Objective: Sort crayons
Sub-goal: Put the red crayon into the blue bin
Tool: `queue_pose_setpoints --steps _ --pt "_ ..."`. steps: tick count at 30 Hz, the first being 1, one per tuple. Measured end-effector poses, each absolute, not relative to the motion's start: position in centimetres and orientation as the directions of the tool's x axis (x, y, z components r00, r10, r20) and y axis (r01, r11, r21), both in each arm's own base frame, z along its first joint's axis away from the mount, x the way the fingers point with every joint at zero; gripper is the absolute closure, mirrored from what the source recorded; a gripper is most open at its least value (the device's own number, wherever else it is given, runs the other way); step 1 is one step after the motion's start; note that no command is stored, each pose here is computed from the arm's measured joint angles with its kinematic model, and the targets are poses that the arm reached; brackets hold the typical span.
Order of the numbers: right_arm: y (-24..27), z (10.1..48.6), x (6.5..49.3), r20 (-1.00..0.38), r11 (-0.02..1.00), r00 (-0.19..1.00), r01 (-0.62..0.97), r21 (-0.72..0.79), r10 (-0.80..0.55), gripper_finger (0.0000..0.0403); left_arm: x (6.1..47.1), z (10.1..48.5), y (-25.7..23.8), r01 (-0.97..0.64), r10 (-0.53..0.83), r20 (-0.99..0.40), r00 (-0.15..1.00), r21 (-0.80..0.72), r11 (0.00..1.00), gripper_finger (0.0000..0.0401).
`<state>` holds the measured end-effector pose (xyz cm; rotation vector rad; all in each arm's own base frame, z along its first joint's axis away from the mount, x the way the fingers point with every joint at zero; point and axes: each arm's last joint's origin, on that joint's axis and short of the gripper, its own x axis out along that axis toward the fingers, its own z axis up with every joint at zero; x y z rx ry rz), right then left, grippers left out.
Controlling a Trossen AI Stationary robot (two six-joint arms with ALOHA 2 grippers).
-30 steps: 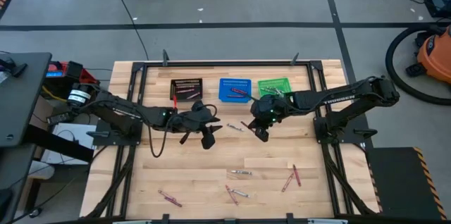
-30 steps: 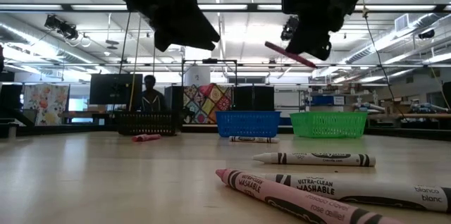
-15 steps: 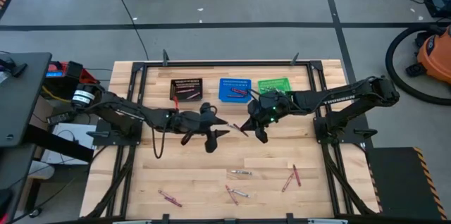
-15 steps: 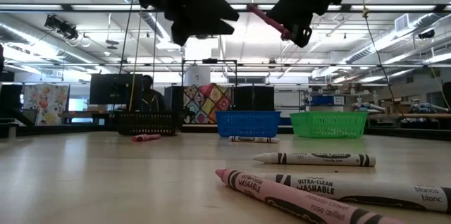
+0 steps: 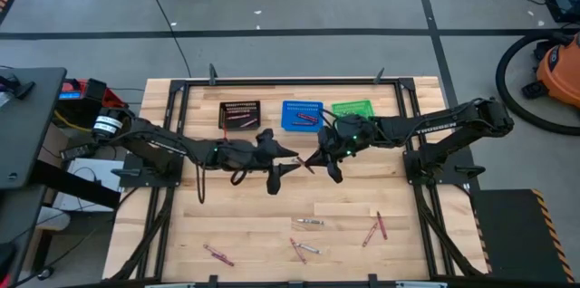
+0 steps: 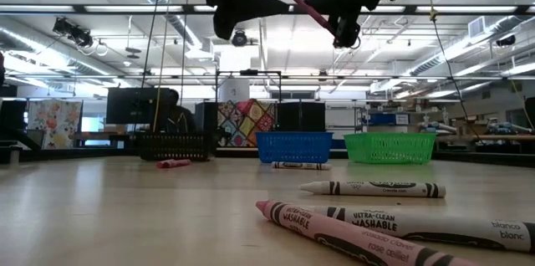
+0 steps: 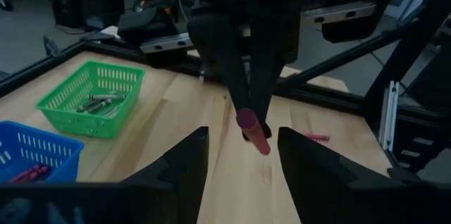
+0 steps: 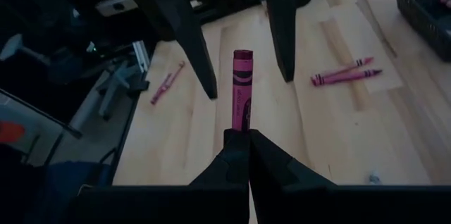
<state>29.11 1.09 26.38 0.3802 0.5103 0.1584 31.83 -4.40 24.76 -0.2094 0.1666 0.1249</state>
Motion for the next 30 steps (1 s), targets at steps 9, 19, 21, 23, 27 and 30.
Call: queue_pose_setpoints --steps 9,19,21,23,27,30 --pt "0.88 27.03 29.45 -0.381 0.927 0.902 -0.053 0.372 0.205 0.0396 31.92 25.34 -4.41 -0.128 0.104 -0.119 0.987 -0.214 0.968 0.0219" --pt "0.86 27.31 29.56 -0.353 0.928 0.913 -0.065 0.368 0.204 0.0396 31.96 25.69 -4.39 -0.123 0.107 -0.084 0.991 -0.212 0.969 0.0239" --pt "0.86 27.31 29.56 -0.353 0.928 0.913 -0.065 0.368 0.204 0.0396 31.96 25.72 -4.39 -0.12 0.107 -0.08 0.991 -0.179 0.977 0.0252" --pt "0.86 27.32 29.57 -0.351 0.928 0.914 -0.065 0.368 0.204 0.0396 31.97 25.76 -4.33 -0.121 0.109 -0.077 0.991 -0.168 0.978 0.0267" --pt "0.86 27.38 29.59 -0.346 0.928 0.916 -0.067 0.367 0.204 0.0396 32.02 25.76 -3.95 -0.132 0.121 -0.077 0.99 -0.169 0.977 0.0294" --pt "0.83 27.41 29.6 -0.342 0.928 0.918 -0.066 0.366 0.2 0.0396 32.06 25.76 -3.61 -0.141 0.13 -0.076 0.989 -0.171 0.975 0.0316"
